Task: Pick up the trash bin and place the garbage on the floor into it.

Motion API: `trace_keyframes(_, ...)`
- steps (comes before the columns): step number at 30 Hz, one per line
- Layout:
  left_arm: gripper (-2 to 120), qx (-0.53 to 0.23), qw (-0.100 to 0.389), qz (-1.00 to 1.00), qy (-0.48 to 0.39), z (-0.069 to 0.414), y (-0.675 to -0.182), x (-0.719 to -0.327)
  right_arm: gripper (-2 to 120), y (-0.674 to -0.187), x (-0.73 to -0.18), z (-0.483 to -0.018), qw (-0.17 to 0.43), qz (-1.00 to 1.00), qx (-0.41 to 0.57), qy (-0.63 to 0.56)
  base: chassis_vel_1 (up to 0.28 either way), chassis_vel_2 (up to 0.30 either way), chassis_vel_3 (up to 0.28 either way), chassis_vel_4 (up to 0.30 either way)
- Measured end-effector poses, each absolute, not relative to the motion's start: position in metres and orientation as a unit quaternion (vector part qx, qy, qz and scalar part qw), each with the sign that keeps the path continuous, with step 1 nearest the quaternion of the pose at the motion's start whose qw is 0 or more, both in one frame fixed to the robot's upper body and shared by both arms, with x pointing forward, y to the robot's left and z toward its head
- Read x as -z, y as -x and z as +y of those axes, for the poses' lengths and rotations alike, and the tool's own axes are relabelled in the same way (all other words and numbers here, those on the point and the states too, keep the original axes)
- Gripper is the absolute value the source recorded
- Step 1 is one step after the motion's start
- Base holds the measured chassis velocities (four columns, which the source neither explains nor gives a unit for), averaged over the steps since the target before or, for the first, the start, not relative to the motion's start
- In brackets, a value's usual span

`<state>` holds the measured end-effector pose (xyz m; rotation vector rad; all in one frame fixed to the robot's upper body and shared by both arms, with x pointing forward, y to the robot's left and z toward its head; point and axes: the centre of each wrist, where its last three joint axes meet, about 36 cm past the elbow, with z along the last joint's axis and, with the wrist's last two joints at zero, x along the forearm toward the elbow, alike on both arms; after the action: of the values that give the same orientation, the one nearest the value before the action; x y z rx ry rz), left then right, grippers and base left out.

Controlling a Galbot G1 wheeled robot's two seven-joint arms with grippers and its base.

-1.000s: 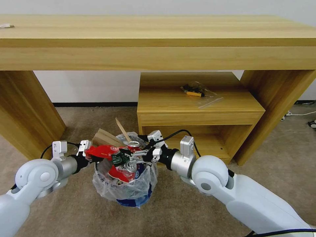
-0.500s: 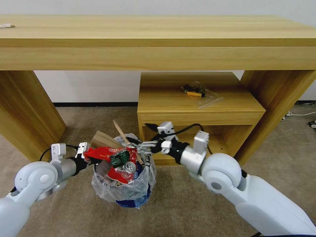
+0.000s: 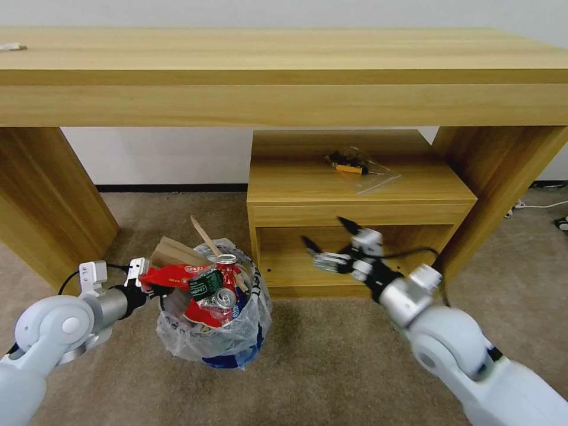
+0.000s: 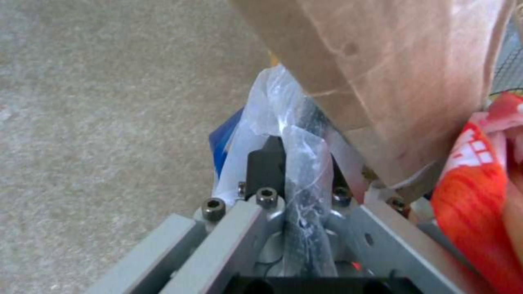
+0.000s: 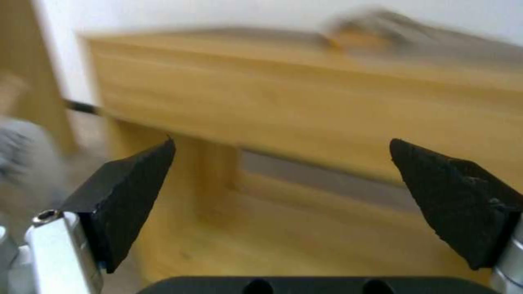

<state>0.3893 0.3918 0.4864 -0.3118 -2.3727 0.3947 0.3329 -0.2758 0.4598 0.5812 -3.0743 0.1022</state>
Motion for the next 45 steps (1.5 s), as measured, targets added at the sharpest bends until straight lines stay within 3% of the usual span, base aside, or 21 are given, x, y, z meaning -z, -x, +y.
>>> trace_keyframes(4,0,-0.151,0.35,-0.918,0.113,0.398,-0.382,-0.48,100,-0.315,-0.446,-0.298,0.002,-0.989,-0.038,-0.144,0.0,0.0,0.0,0.0)
trace_keyframes(7,0,-0.153,0.343,-0.922,0.093,0.413,-0.363,-0.472,100,-0.273,-0.428,-0.329,-0.005,-0.996,-0.042,-0.077,0.0,0.0,0.0,0.0)
trace_keyframes(14,0,-0.159,0.344,-0.922,0.079,0.425,-0.343,-0.463,100,-0.231,-0.418,-0.345,-0.008,-0.999,-0.037,-0.019,0.0,0.0,0.0,0.0)
trace_keyframes(45,0,-0.154,0.369,-0.915,0.059,0.45,-0.329,-0.412,100,-0.24,-0.433,-0.335,-0.022,-1.0,-0.014,0.003,0.0,0.0,0.0,0.0)
